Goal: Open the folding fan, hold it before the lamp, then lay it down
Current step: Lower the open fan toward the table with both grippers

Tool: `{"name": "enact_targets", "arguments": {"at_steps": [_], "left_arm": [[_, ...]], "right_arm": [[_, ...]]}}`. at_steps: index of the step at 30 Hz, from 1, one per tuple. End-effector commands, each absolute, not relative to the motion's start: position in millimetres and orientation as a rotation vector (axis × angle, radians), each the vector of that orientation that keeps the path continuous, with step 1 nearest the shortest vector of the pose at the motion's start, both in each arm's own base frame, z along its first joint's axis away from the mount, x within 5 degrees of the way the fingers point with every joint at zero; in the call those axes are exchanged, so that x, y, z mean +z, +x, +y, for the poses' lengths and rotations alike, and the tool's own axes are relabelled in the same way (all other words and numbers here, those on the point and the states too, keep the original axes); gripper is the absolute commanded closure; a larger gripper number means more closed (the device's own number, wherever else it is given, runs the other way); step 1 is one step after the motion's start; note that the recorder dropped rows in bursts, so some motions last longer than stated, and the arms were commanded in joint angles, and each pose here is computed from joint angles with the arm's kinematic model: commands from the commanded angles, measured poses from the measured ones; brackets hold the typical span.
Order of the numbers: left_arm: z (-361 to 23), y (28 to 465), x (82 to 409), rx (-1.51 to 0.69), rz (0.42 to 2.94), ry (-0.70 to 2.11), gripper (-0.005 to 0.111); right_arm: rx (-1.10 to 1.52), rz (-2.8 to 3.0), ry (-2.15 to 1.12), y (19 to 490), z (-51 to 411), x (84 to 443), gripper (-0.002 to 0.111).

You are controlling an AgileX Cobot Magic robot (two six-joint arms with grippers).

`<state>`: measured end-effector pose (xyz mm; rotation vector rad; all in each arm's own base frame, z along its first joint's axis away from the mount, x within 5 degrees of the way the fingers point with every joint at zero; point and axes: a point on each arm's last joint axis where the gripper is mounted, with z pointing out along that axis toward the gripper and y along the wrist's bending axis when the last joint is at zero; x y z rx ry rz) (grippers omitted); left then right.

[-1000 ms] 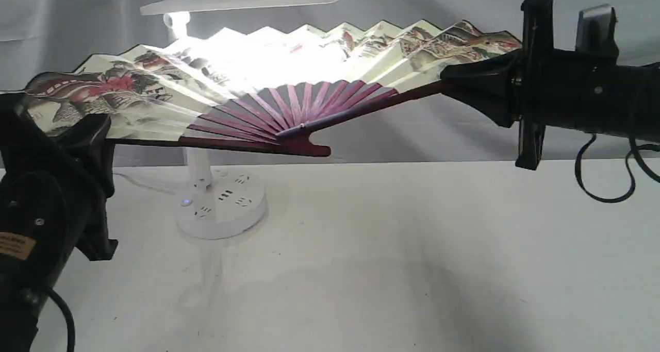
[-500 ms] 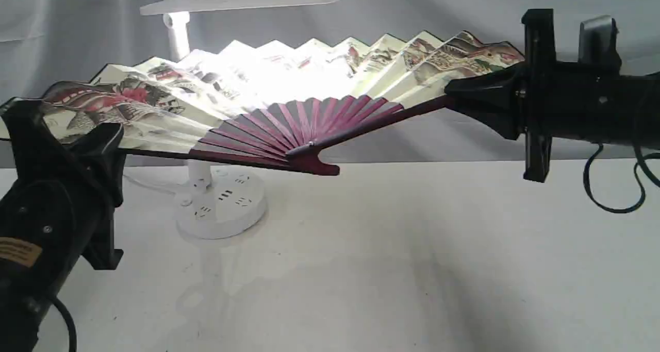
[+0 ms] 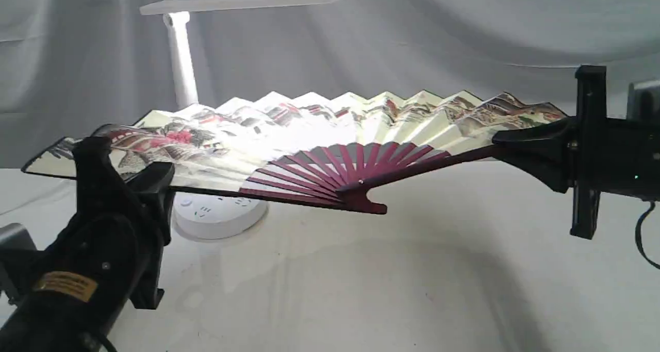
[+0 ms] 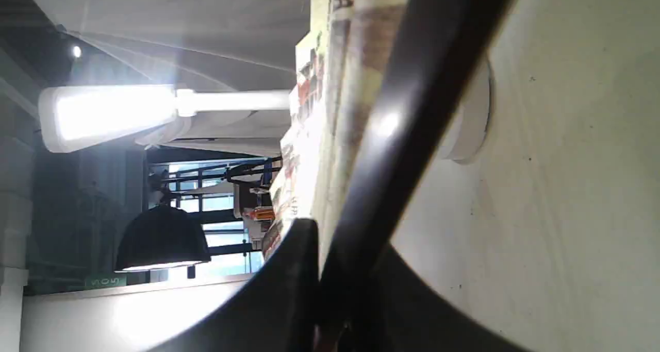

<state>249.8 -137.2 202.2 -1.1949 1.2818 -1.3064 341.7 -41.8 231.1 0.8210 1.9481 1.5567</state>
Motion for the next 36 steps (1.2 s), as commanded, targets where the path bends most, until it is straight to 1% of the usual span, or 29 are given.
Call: {"name": "enact_targets", "arguments": {"at_steps": [1,5,11,18,22,32,36], "left_arm": [[-131,253,201,-1.317,1.107,-1.253,0.107],[-137,258,189,-1.332,1.137,-1.272,0.107],[-151,273,183,-1.345,1.147,-1.258,0.107],[-164,286,173,-1.361,1.18,-1.239,0.107],[-173,294,161,-1.394,1.189,-1.276,0.107],[-196,313,137,-1.419,1.252,-1.267,0.107],[-206,317,126,-1.42,1.271,-1.27,0.107]], "right_arm": [[1.401,1.979,0.858,336,-60,217,0.108],[1.365,1.983,0.895,330,-66,209,0.108],[1.333,1.995,0.91,325,-70,202,0.108],[1.272,1.981,0.959,320,-88,199,0.108],[1.181,2.011,0.986,315,-101,194,0.108],[1.043,2.002,1.068,308,-126,189,0.108],[1.053,2.019,1.113,310,-128,175,0.108]]}}
